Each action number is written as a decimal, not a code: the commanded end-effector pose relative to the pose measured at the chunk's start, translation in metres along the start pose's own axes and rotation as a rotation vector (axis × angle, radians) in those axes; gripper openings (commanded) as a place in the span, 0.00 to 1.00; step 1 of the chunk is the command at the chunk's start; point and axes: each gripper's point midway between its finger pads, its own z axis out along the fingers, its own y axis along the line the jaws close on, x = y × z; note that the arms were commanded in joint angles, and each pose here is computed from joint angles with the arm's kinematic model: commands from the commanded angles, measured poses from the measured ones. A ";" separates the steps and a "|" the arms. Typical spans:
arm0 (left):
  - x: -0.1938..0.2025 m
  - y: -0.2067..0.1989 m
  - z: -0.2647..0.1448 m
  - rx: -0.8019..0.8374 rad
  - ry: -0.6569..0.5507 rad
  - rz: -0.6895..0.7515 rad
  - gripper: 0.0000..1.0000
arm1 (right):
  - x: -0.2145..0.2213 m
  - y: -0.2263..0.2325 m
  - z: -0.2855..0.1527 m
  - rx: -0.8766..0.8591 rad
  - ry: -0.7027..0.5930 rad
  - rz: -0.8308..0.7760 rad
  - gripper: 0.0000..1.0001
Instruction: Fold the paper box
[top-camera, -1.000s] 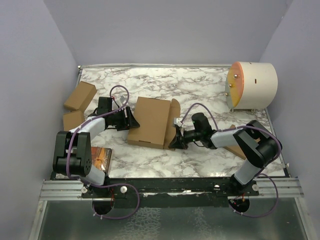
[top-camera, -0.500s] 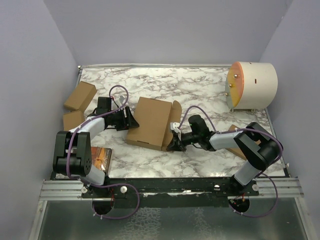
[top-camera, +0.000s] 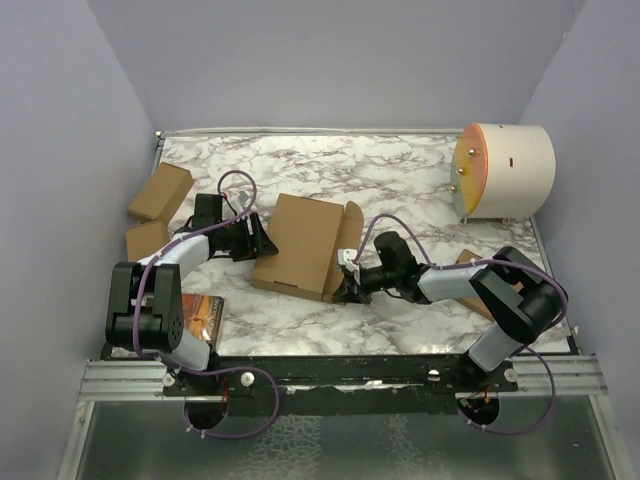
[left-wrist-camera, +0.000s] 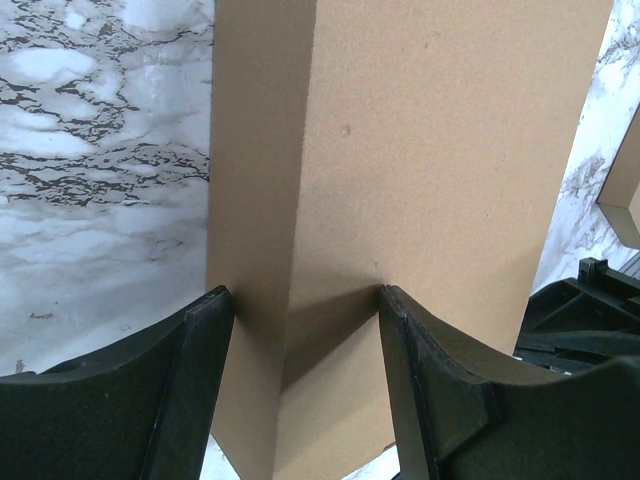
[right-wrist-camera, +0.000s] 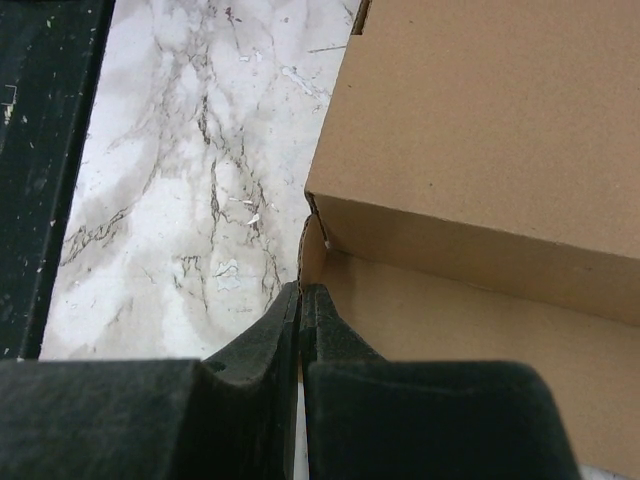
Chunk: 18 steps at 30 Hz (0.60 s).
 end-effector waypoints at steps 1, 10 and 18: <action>0.006 0.017 0.003 -0.063 0.020 -0.011 0.60 | -0.003 -0.005 0.002 0.033 0.028 -0.052 0.01; 0.006 0.016 0.003 -0.060 0.019 -0.010 0.60 | -0.008 -0.009 0.003 0.050 0.036 -0.081 0.01; 0.006 0.014 0.003 -0.045 0.018 -0.008 0.60 | -0.010 -0.018 0.005 0.072 0.065 -0.046 0.01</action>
